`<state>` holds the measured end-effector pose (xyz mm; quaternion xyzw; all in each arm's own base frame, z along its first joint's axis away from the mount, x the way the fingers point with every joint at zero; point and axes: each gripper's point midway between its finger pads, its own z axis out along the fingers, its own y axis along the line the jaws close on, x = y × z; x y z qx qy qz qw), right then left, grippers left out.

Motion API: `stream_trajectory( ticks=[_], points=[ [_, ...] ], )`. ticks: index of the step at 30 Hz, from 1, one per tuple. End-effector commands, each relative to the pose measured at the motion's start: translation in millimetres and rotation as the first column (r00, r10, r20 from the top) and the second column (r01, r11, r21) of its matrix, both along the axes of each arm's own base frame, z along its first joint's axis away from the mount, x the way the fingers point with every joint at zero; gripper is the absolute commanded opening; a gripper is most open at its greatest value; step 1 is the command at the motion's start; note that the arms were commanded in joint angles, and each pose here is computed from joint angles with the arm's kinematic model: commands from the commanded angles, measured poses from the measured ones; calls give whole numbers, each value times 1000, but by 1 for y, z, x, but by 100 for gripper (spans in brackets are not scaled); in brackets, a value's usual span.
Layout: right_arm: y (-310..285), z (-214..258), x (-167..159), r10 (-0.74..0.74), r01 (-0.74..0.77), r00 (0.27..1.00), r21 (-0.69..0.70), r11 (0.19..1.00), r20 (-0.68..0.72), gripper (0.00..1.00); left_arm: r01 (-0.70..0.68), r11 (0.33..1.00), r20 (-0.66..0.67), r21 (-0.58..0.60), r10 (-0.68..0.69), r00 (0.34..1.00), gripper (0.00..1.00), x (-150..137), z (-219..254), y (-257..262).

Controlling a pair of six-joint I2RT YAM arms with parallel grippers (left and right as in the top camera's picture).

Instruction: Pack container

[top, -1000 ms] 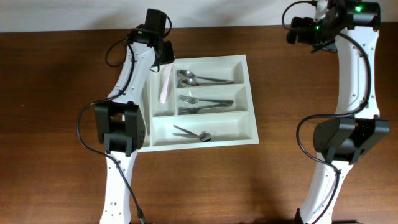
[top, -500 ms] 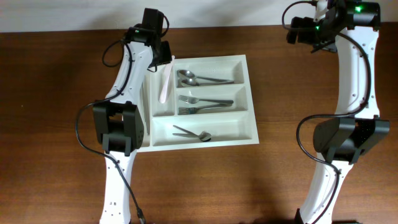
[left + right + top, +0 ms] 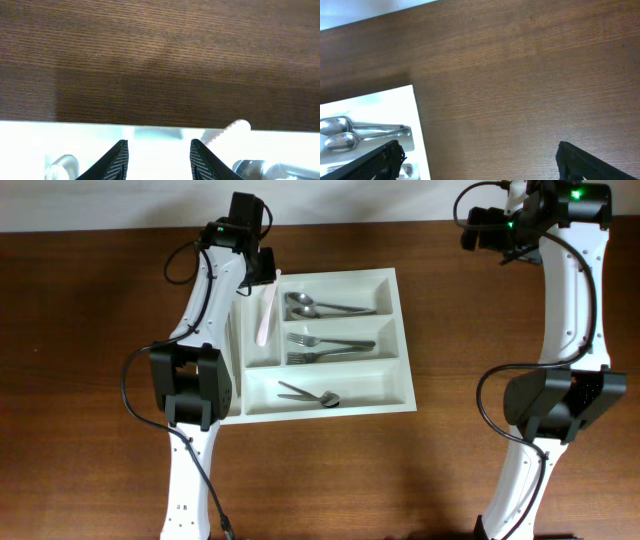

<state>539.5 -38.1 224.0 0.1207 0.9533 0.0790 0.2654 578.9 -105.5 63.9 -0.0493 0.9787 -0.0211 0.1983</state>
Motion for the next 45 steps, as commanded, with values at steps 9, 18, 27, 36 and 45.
stream_trajectory(
  ticks=[9,18,27,36,45],
  points=[
    [-2,-4,0,-8,8,1000,-2,1000,-9,99,92,996,-9,22,-92,996,42,-2,0,-6],
    [-2,-4,0,-8,8,1000,-2,1000,-9,99,111,993,-14,29,-111,994,41,-5,4,-8],
    [-2,-4,0,-8,8,1000,-2,1000,-9,99,185,981,-50,53,-183,982,41,-17,5,-16],
    [-2,-4,0,-8,8,1000,-2,1000,-9,99,224,973,-115,63,-216,970,41,-32,0,-18],
    [-2,-4,0,-8,8,1000,-2,1000,-9,99,224,972,-130,64,-215,968,24,-35,-2,-17]
  ],
)
